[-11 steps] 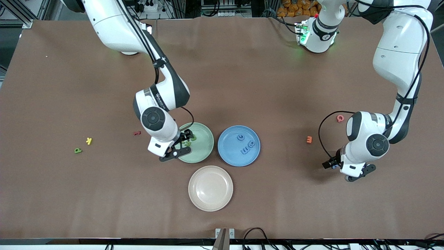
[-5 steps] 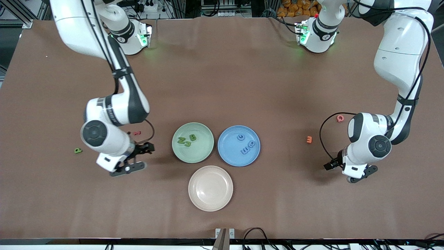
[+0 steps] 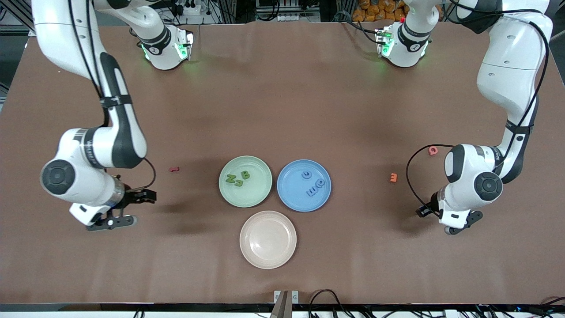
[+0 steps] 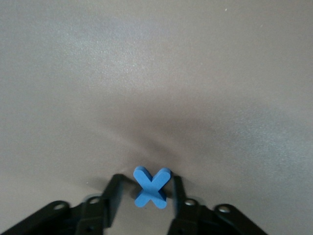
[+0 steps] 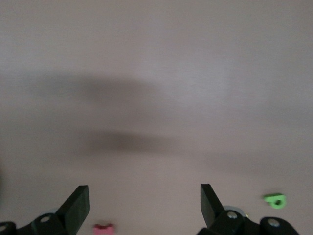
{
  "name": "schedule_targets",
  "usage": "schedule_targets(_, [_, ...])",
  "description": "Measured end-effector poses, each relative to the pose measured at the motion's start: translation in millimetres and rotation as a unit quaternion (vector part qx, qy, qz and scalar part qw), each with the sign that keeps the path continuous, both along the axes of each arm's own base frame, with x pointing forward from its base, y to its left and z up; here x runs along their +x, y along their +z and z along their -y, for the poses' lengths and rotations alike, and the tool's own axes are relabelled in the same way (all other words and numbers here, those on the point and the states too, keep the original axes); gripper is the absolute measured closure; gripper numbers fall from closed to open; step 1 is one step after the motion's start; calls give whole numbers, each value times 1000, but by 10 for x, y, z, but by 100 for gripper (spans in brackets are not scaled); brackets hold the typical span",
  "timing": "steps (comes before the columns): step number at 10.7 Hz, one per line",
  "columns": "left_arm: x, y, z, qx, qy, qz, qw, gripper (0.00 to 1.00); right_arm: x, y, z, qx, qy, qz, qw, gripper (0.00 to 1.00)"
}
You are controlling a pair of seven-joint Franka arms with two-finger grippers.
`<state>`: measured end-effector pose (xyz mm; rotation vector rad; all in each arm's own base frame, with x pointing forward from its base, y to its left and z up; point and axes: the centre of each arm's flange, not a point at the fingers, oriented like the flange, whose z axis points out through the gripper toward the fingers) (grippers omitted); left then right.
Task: Sort letters by color into matching plates
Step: 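Move the right gripper toward the yellow letters while the left gripper lowers to X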
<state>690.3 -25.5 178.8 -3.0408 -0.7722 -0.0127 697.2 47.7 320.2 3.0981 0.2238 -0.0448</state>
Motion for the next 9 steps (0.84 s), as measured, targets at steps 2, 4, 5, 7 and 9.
schedule_targets(2, [13,17,-2,-1,1,2,1000,72,15,23,549,-6,-10,0,1000,0])
schedule_targets(4, [15,19,-10,-1,2,2,1000,72,-1,34,963,-9,-16,0,1000,0])
schedule_targets(5, [18,22,-13,-1,2,2,1000,72,-19,37,1173,-9,-23,0,1000,0])
schedule_targets(7, [31,45,33,-4,-1,5,1000,72,-79,40,1630,-8,-40,-1,999,0])
schedule_targets(9, [79,176,248,-16,4,17,1000,72,-137,46,1977,-9,-60,3,998,0])
